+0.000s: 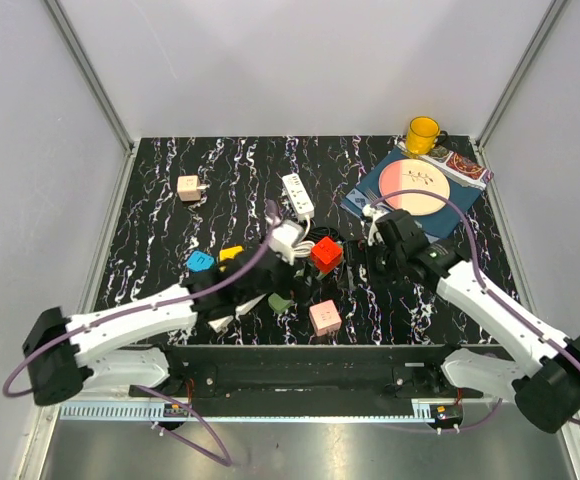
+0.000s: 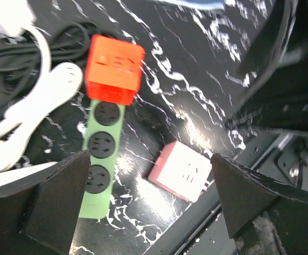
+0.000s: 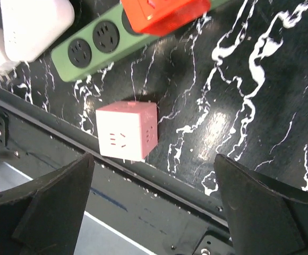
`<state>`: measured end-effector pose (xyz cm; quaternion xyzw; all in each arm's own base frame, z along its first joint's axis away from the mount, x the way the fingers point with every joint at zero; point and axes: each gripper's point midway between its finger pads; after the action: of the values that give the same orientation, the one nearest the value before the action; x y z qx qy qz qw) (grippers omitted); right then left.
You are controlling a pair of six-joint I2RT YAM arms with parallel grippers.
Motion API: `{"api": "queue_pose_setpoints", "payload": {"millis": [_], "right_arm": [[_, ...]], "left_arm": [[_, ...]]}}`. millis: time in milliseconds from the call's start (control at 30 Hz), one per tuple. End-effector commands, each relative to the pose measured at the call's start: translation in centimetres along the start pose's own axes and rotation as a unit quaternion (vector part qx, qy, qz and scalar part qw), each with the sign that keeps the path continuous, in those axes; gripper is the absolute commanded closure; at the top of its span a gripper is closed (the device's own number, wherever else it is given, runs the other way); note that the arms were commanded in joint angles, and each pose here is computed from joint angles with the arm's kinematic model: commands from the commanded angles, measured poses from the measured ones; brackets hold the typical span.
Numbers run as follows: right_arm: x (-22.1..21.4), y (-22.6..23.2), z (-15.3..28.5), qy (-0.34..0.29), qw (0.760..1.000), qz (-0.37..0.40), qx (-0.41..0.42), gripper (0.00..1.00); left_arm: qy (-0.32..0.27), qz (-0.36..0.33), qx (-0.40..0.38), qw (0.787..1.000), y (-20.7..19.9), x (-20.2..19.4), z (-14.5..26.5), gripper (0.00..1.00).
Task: Insert the plug
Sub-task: Place the plug into the socket, then pick up the plug from the center of the board.
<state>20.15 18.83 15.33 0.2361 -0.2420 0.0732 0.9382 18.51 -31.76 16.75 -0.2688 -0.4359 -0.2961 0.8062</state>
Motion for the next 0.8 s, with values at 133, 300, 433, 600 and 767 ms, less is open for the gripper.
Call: {"api": "queue_pose_setpoints", "payload": {"millis": [133, 300, 433, 600, 767], "right_arm": [[-3.7, 2.7, -2.3, 0.098, 0.995, 0.019, -0.001, 0.00], [-4.9, 4.3, -4.3, 0.129, 0.991, 0.022, -0.026, 0.00], [-5.6, 4.7, -5.9, 0.148, 0.987, 0.016, -0.060, 0.01], [-7.1, 5.5, -7.3, 0.175, 0.981, 0.022, -0.082, 0.00], [-9.0, 5.3, -8.8, 0.205, 0.972, 0.030, -0.112, 0.00]], "left_arm": [[-0.021, 0.094, 0.109, 0.989, 6.2, 1.1, 4.8, 0.01], [-0.038, 0.126, 0.157, 0.979, 9.5, 1.3, 6.9, 0.01], [-0.053, 0.137, 0.187, 0.971, 11.2, 1.3, 8.8, 0.01], [-0.069, 0.141, 0.216, 0.964, 12.7, 1.1, 10.4, 0.01], [-0.075, 0.143, 0.220, 0.962, 13.0, 0.8, 11.0, 0.01]]}}
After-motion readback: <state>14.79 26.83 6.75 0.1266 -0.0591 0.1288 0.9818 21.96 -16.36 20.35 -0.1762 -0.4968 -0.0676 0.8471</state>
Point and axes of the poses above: each gripper's point midway between its finger pads, its own z axis back along the fingers, its own y axis along the line the jaws close on, x = y × z, and after that the axes turned 5 degrees about -z, right-handed
